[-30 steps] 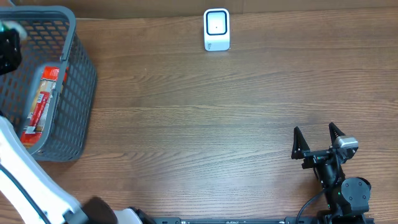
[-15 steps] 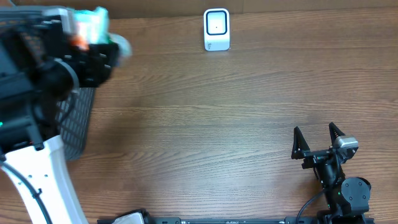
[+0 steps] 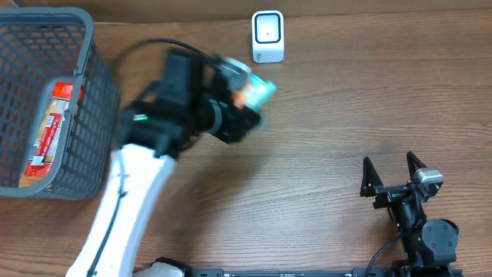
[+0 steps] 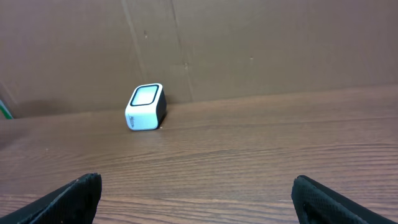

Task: Scan the item barcode
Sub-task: 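Lift the held items out of the basket toward the table centre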

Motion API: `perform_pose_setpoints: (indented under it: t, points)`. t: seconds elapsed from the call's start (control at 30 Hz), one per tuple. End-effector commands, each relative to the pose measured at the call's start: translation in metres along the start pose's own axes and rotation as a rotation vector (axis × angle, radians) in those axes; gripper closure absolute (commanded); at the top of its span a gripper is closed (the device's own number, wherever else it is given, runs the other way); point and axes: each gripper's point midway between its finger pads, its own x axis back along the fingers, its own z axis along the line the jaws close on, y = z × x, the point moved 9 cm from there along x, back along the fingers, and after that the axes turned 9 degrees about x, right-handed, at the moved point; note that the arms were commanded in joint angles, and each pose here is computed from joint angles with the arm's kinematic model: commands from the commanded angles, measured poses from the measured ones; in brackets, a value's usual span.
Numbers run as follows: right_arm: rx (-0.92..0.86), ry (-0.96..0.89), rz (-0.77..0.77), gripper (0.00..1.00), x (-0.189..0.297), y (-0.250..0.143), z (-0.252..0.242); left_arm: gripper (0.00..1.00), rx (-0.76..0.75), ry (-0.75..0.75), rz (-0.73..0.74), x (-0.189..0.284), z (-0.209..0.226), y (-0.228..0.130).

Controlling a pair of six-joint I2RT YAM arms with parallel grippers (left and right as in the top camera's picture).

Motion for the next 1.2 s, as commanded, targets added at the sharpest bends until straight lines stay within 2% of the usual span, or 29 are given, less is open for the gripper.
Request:
perform_pose_setpoints:
  t: [0.0, 0.2, 0.47, 0.63, 0.87, 0.93, 1.0, 1.17]
  points:
    - [0.002, -0.012, 0.006, 0.00, -0.001, -0.003, -0.002, 0.59, -0.156, -0.053, 0.098, -0.041, -0.017, -0.016]
    - [0.002, -0.012, 0.006, 0.00, -0.001, -0.003, -0.002, 0.58, -0.326, -0.122, 0.246, -0.113, -0.043, -0.038]
    - [0.002, -0.012, 0.006, 0.00, -0.001, -0.003, -0.002, 0.58, -0.402, -0.092, 0.316, -0.177, -0.059, -0.050]
    - [0.002, -0.013, 0.005, 0.00, -0.001, -0.003, -0.002, 0.58, -0.348, -0.079, 0.331, -0.196, -0.056, -0.053]
    - [0.002, -0.013, 0.005, 0.00, -0.001, -0.003, -0.002, 0.53, -0.369, -0.080, 0.372, -0.209, -0.052, -0.061]
    - [0.002, -0.012, 0.006, 0.00, -0.001, -0.003, -0.002, 0.50, -0.369, -0.081, 0.372, -0.209, -0.052, -0.061]
    - [0.002, -0.012, 0.006, 0.00, -0.001, -0.003, -0.002, 0.38, -0.368, -0.080, 0.373, -0.209, -0.051, -0.061]
    - [0.002, -0.012, 0.006, 0.00, -0.001, -0.003, -0.002, 0.33, -0.365, -0.080, 0.384, -0.208, -0.051, -0.062]
